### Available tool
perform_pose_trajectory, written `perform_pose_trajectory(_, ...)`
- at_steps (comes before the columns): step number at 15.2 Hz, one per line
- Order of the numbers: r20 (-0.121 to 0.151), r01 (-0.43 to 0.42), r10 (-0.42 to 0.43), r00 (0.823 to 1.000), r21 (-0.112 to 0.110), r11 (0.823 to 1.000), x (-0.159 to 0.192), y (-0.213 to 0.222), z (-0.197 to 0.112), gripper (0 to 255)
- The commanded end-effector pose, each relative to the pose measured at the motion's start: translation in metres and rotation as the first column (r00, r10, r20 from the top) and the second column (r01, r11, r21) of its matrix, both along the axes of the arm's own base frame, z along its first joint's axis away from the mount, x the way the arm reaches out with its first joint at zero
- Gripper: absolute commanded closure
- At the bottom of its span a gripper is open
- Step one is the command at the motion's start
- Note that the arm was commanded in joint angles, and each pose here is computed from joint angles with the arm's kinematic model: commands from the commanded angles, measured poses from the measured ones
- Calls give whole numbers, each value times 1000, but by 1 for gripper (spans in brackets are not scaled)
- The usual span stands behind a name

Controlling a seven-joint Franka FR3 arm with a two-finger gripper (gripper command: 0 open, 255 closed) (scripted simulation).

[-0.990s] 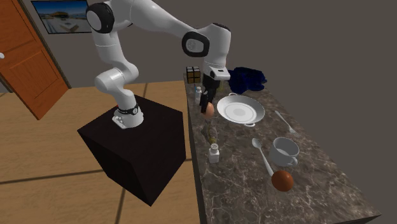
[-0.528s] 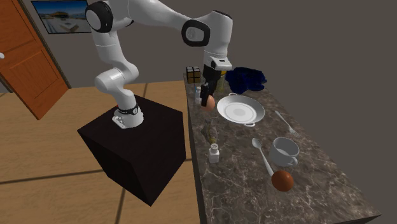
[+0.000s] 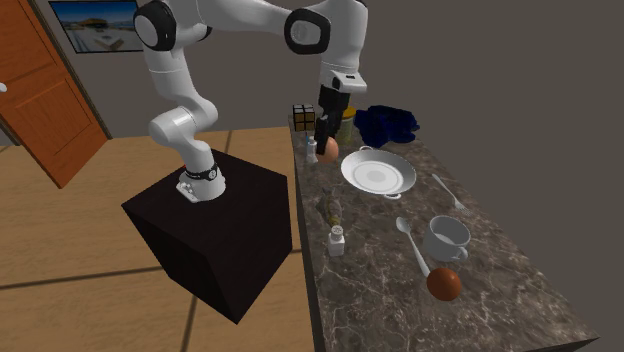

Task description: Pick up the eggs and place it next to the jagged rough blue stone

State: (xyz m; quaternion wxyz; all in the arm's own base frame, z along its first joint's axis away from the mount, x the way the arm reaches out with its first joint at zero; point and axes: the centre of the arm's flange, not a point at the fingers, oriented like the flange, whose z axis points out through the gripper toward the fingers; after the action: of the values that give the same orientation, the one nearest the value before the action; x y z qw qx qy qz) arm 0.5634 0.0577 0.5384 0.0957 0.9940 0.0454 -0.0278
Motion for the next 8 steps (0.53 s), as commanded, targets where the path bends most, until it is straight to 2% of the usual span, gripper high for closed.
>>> perform_pose_trajectory(1,0,0,0,1000,0,1000,0,0,11,255)
perform_pose_trajectory(2,0,0,0,1000,0,1000,0,0,16,255)
perform_pose_trajectory(8,0,0,0,1000,0,1000,-11,78,16,255)
